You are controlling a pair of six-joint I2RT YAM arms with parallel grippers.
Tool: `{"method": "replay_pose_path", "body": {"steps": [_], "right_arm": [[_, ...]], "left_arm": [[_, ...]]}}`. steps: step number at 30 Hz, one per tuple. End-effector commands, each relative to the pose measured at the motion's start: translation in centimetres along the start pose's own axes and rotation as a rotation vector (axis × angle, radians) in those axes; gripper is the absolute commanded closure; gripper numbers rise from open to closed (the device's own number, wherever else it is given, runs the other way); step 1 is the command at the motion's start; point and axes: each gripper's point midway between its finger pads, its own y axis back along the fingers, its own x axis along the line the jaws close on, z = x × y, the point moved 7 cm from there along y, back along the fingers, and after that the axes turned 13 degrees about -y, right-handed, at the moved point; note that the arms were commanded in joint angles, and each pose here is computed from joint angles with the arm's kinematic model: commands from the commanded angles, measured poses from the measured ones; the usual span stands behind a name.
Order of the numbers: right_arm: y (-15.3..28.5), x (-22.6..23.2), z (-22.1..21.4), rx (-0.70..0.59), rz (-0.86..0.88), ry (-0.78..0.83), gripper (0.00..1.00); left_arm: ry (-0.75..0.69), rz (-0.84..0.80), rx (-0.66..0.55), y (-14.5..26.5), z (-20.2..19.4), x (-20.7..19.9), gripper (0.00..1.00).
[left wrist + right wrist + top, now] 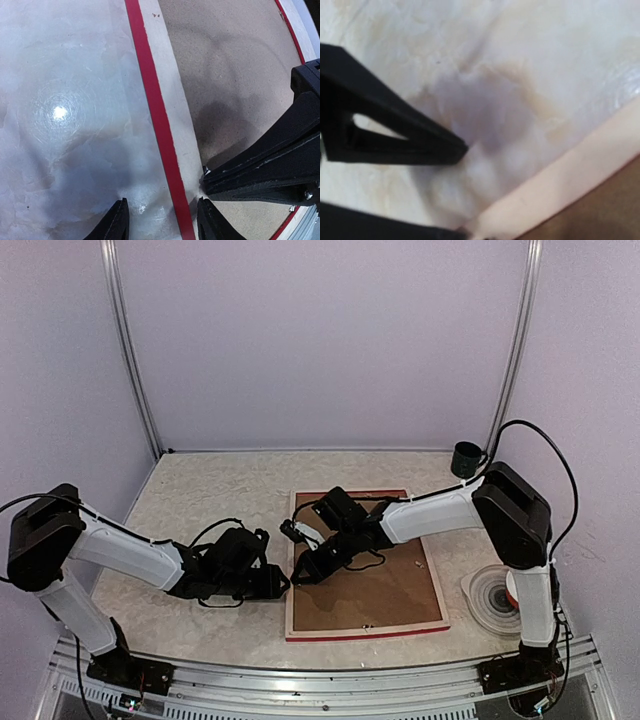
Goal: Put the photo into the frame
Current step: Press the fastener onto the backboard.
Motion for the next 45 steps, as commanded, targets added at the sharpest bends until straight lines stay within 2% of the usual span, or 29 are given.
{"method": "replay_pose_path", "body": {"steps": [1, 19, 28, 33, 45], "right_arm": [[-1.2, -1.1, -0.1, 0.006, -0.036, -0.023, 1.00], [-1.5, -4.0, -1.1, 0.017, -0.075, -0.115, 1.00], [-1.8, -4.9, -1.8, 0.040, -0.091, -0.152, 1.00], [-1.2, -3.7, -1.5, 0.047, -0.031, -0.144, 1.00], [-2.6, -3.1, -2.1, 0.119, 0.126, -0.194, 1.00]], "left_arm": [[0.000, -0.002, 0.014, -0.1, -0.4, -0.1, 0.53], [0.002, -0.020, 0.029, -0.5, -1.0, -0.2, 0.54], [0.015, -0.023, 0.030, -0.4, -1.4, -0.1, 0.58], [0.013, -0.030, 0.019, -0.3, -1.2, -0.2, 0.60], [0.008, -0.066, 0.018, -0.5, -1.3, -0.6, 0.72]]}}
